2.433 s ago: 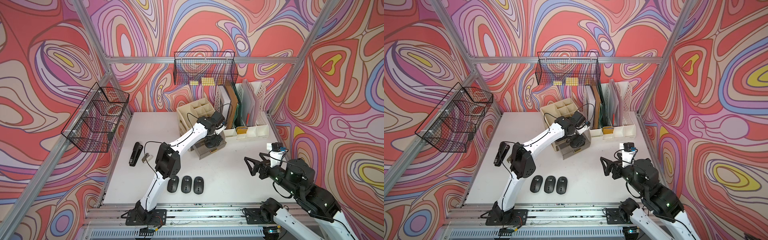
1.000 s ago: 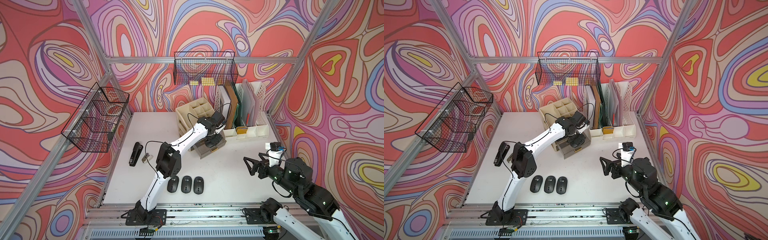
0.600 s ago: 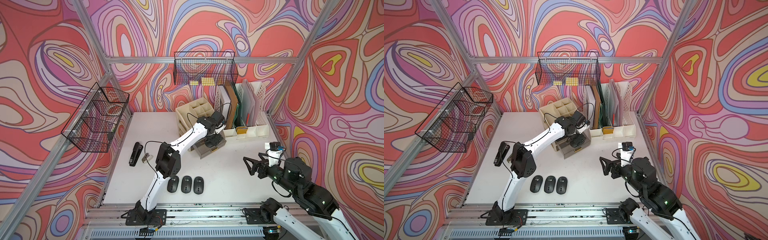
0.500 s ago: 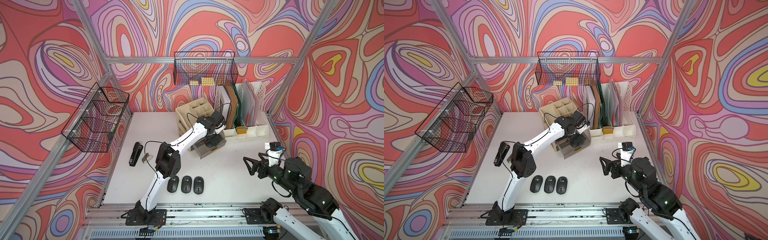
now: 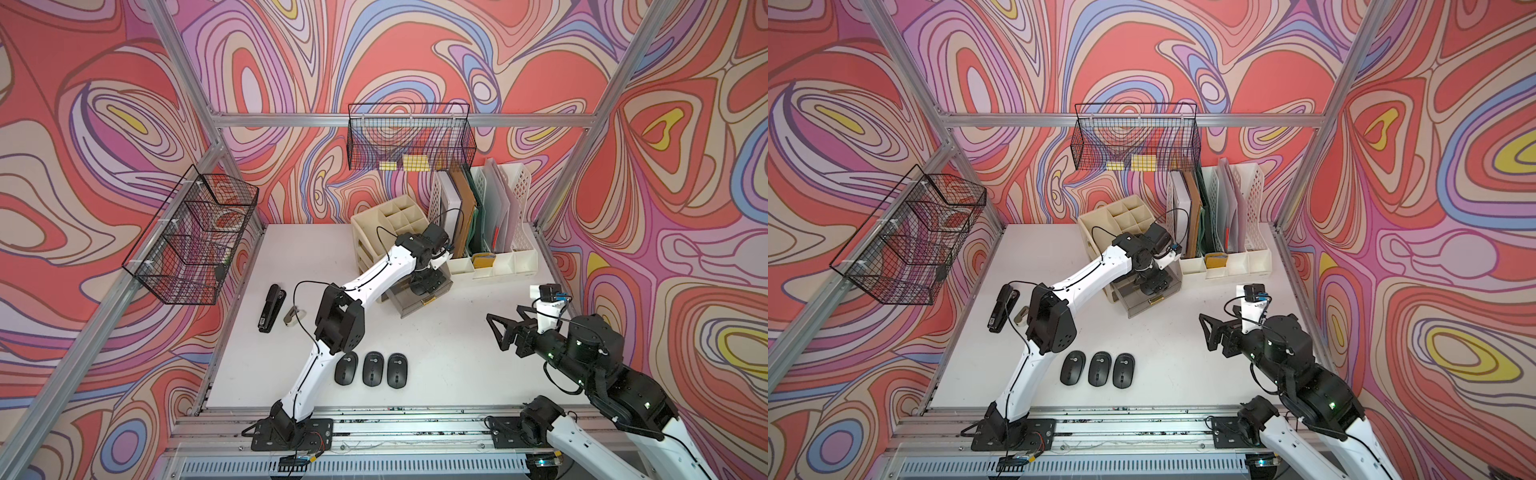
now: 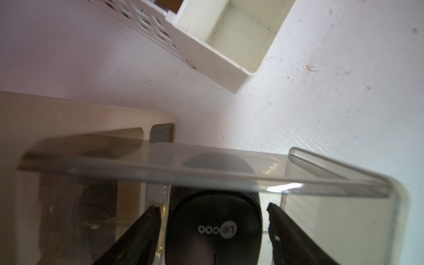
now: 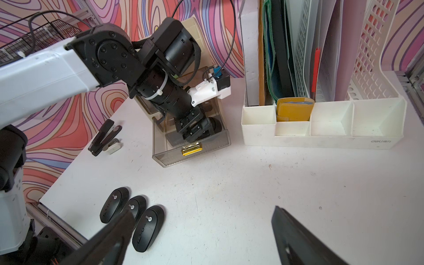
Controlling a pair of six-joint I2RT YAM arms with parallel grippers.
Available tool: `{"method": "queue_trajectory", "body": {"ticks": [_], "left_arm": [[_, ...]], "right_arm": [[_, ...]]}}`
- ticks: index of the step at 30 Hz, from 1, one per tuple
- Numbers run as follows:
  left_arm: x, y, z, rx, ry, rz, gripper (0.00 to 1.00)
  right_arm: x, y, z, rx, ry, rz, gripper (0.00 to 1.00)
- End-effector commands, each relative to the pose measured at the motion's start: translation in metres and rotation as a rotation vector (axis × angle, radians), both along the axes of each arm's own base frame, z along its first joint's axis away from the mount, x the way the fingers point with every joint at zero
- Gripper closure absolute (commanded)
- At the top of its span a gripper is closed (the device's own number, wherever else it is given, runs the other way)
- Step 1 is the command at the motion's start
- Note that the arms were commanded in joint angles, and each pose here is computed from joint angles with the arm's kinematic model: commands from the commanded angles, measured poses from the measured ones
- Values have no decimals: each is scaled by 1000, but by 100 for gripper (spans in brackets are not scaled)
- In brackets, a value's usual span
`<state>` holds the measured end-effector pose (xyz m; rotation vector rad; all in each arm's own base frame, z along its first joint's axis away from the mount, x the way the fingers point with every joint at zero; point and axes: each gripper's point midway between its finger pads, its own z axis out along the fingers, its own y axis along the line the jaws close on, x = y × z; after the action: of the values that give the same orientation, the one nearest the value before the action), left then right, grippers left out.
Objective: Take the mice out of the drawer
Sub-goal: Pick up the mouse from the drawer.
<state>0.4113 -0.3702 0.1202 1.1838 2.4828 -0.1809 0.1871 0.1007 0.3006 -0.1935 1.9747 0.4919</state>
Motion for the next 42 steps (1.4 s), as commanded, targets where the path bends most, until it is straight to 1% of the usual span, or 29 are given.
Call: {"method": "queue_trajectory", "body": {"ticks": [1,10,17,19,22,24,28,32,33,35,42], "left_arm": [[6,11,-22,76,7,23,21],[14,23,-26,140,-33,67,21],[12,27,-31,156,-16,75,21],[10,25,-33,152,-6,71,23],[9,24,-32,142,-1,69,31],[8,23,-32,134,7,67,32],[6,22,-34,131,17,64,32],[6,22,-31,128,13,65,27],[6,22,-30,126,11,65,28],[7,20,-26,112,4,65,35],[9,17,-3,73,-35,67,40]], "right_arm": [[-1,-1,-4,-2,8,-5,2],[-2,-2,-3,-1,4,-8,2],[-2,-2,-3,1,4,-5,2],[-2,-2,-3,0,6,-5,2],[-1,-1,-4,-2,8,-5,2],[-1,-1,-3,0,8,-6,2],[0,0,-5,-4,14,-4,2],[0,0,-5,-4,18,-2,2],[1,1,-5,-4,19,-1,2],[1,1,-6,-5,20,1,2],[2,5,-4,3,19,15,2]]}}
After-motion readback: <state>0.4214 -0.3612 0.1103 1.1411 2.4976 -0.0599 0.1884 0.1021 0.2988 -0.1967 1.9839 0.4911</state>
